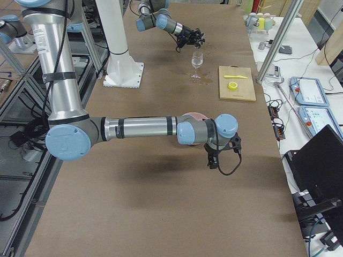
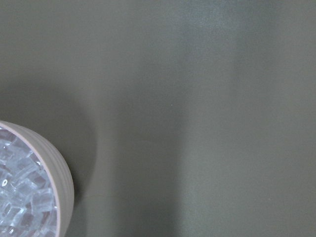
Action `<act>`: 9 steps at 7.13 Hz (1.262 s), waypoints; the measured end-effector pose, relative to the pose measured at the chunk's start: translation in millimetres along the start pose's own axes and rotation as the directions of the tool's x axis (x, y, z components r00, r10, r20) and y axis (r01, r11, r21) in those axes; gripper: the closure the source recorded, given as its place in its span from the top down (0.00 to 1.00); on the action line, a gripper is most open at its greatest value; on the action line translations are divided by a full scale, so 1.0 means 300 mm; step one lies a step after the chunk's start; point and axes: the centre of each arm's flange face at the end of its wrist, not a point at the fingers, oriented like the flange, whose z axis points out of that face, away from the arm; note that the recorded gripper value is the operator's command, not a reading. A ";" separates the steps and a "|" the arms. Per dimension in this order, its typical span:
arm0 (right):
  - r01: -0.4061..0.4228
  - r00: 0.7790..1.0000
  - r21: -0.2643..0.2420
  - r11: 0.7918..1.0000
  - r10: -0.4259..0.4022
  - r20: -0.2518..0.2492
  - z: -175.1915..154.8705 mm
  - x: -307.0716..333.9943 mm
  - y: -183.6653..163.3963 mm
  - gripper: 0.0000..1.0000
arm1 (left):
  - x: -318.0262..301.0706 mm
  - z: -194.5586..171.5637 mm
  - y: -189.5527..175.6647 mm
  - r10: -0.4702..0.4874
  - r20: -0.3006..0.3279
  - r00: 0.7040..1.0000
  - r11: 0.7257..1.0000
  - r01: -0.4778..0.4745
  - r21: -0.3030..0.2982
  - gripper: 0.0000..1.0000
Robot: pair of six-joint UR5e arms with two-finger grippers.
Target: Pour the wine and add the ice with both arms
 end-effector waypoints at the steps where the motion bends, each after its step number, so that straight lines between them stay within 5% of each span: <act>1: 0.023 1.000 0.003 1.000 -0.023 0.002 0.005 -0.030 -0.010 1.00 | -0.044 -0.031 0.049 -0.127 0.021 0.992 0.991 0.126 0.045 0.00; 2: 0.056 0.998 0.014 0.998 -0.056 0.003 0.010 -0.058 -0.021 1.00 | -0.058 -0.017 0.130 -0.353 0.036 0.935 0.931 0.348 0.107 0.00; 4: 0.097 0.995 0.030 0.995 -0.097 0.004 0.023 -0.086 -0.032 1.00 | -0.036 0.102 0.372 -0.757 0.014 0.653 0.643 0.742 0.193 0.00; 6: 0.101 0.995 0.030 0.994 -0.101 0.006 0.029 -0.087 -0.029 1.00 | -0.027 0.262 0.670 -0.930 -0.065 0.362 0.348 0.924 0.160 0.00; 7: 0.099 0.995 0.028 0.995 -0.099 0.006 0.033 -0.084 -0.024 1.00 | -0.011 0.343 0.813 -0.963 -0.092 0.253 0.243 0.964 0.106 0.00; 8: 0.096 0.995 0.025 0.995 -0.096 0.007 0.039 -0.078 -0.017 1.00 | 0.027 0.433 0.924 -0.975 -0.108 0.195 0.191 0.981 0.043 0.00; 9: 0.091 0.996 0.022 0.996 -0.092 0.007 0.044 -0.074 -0.012 1.00 | 0.085 0.520 0.994 -0.979 -0.110 0.169 0.169 0.986 0.008 0.00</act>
